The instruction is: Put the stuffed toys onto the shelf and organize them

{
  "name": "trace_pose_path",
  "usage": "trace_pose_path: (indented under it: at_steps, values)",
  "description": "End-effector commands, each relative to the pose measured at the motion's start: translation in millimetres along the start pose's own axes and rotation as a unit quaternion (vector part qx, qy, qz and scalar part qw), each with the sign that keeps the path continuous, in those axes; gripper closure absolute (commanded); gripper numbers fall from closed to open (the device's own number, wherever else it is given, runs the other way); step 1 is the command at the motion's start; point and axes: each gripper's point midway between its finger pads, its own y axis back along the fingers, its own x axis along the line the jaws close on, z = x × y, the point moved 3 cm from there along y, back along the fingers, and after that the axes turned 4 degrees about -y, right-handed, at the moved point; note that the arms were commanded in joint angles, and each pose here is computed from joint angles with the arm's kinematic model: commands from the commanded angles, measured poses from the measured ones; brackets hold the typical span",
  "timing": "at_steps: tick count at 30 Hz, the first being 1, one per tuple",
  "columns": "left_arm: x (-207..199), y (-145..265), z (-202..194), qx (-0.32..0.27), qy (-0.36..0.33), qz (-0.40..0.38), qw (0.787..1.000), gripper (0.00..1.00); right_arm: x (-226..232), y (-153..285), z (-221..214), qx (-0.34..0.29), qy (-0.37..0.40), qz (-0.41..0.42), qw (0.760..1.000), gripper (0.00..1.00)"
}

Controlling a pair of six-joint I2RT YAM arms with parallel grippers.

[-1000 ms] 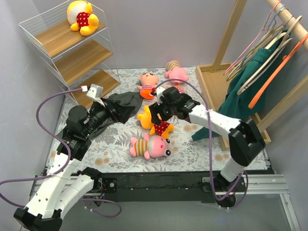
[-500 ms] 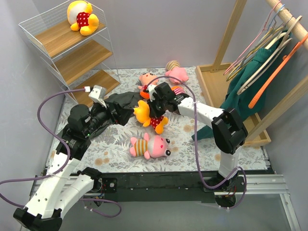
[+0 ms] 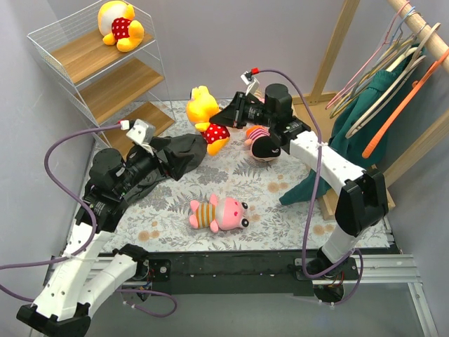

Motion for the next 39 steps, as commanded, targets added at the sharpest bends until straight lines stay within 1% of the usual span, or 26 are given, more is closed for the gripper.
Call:
trace_pose_path:
  at_steps: [1, 2, 4, 5, 7, 9, 10, 11, 12, 13, 15, 17, 19, 24, 25, 26, 28, 35, 39]
  values:
    - [-8, 5, 26, -0.047, -0.025, -0.019, 0.998, 0.08, 72, 18, 30, -0.049, -0.077, 0.161, 0.983, 0.99]
    - [-9, 5, 28, -0.051, -0.024, -0.022, 0.998, 0.09, 84, 24, 34, -0.061, -0.105, 0.199, 0.972, 0.99]
    - [-12, 4, 27, -0.054, -0.02, -0.033, 0.998, 0.1, 92, 30, 38, -0.077, -0.134, 0.233, 0.96, 0.99]
    - [-13, 4, 30, -0.065, -0.024, -0.039, 0.997, 0.11, 103, 37, 42, -0.079, -0.163, 0.265, 0.947, 0.99]
    - [-18, 4, 30, -0.073, -0.03, -0.056, 0.995, 0.11, 103, 40, 41, -0.09, -0.195, 0.277, 0.937, 0.99]
    - [-19, 3, 36, -0.094, -0.049, -0.064, 0.992, 0.12, 107, 45, 41, -0.095, -0.215, 0.287, 0.929, 0.99]
    - [-20, 2, 33, -0.097, -0.057, -0.069, 0.991, 0.13, 106, 45, 42, -0.1, -0.223, 0.284, 0.927, 0.99]
    - [-23, 1, 38, -0.112, -0.08, -0.084, 0.987, 0.16, 107, 47, 42, -0.103, -0.228, 0.284, 0.926, 0.99]
    - [-24, 0, 34, -0.112, -0.087, -0.091, 0.986, 0.19, 107, 48, 43, -0.104, -0.241, 0.283, 0.923, 0.99]
    - [-26, 0, 39, -0.129, -0.1, -0.1, 0.982, 0.22, 103, 47, 42, -0.108, -0.253, 0.279, 0.92, 0.99]
    - [-32, -4, 35, -0.148, -0.125, -0.127, 0.973, 0.23, 104, 49, 43, -0.111, -0.281, 0.287, 0.909, 0.99]
    - [-34, -7, 33, -0.168, -0.142, -0.141, 0.965, 0.26, 102, 48, 41, -0.112, -0.297, 0.292, 0.902, 0.99]
    - [-32, -13, 32, -0.173, -0.147, -0.142, 0.964, 0.28, 105, 48, 41, -0.11, -0.309, 0.301, 0.896, 0.99]
    - [-22, -27, 33, -0.187, -0.164, -0.125, 0.96, 0.33, 105, 41, 38, -0.104, -0.329, 0.308, 0.887, 0.99]
    - [-20, -29, 34, -0.194, -0.161, -0.118, 0.96, 0.34, 106, 40, 37, -0.104, -0.332, 0.309, 0.885, 0.99]
    - [-22, -27, 41, -0.217, -0.168, -0.118, 0.954, 0.34, 103, 39, 35, -0.101, -0.341, 0.311, 0.881, 0.99]
    - [-23, -29, 44, -0.23, -0.17, -0.123, 0.95, 0.36, 102, 37, 33, -0.1, -0.35, 0.316, 0.876, 0.99]
    - [-30, -34, 54, -0.238, -0.18, -0.136, 0.945, 0.37, 97, 32, 31, -0.104, -0.363, 0.313, 0.871, 0.99]
    - [-34, -39, 51, -0.229, -0.186, -0.145, 0.944, 0.38, 94, 31, 30, -0.111, -0.377, 0.313, 0.865, 0.99]
